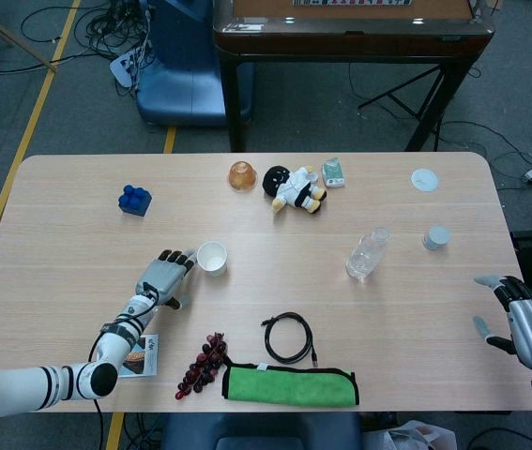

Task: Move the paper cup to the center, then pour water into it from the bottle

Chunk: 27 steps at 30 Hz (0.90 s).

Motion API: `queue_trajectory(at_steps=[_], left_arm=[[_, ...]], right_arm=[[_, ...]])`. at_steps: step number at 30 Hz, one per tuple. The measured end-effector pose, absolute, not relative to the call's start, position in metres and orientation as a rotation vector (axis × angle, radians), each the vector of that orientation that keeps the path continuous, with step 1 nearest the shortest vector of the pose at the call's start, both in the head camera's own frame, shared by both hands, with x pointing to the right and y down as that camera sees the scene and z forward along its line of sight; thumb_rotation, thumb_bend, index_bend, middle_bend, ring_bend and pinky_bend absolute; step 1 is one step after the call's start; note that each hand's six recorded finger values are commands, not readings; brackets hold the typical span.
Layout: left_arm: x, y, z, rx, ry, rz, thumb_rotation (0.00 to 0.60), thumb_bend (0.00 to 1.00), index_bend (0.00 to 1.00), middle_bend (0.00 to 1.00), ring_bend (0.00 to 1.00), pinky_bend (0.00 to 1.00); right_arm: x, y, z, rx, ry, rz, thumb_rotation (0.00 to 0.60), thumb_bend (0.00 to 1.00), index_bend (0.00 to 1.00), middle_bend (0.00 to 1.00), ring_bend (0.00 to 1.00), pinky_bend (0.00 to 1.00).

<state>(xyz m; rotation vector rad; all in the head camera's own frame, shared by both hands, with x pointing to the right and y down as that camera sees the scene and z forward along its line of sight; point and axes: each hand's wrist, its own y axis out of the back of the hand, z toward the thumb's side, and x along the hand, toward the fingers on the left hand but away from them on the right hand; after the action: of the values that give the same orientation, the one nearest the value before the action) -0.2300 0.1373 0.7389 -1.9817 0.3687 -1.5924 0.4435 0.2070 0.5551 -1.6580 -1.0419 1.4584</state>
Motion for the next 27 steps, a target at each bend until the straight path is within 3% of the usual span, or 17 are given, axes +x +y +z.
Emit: queue_trajectory(at_steps=[27], left_arm=[[-0.162,0.152,0.744,-2.019,0.281,-1.488,0.6,0.32,0.0,0.0,0.0,0.02]], right_arm=[[0.443,0.208,0.554,-1.674,-1.04,1.455,0.6,0.34,0.28,0.29,0.22,0.4]])
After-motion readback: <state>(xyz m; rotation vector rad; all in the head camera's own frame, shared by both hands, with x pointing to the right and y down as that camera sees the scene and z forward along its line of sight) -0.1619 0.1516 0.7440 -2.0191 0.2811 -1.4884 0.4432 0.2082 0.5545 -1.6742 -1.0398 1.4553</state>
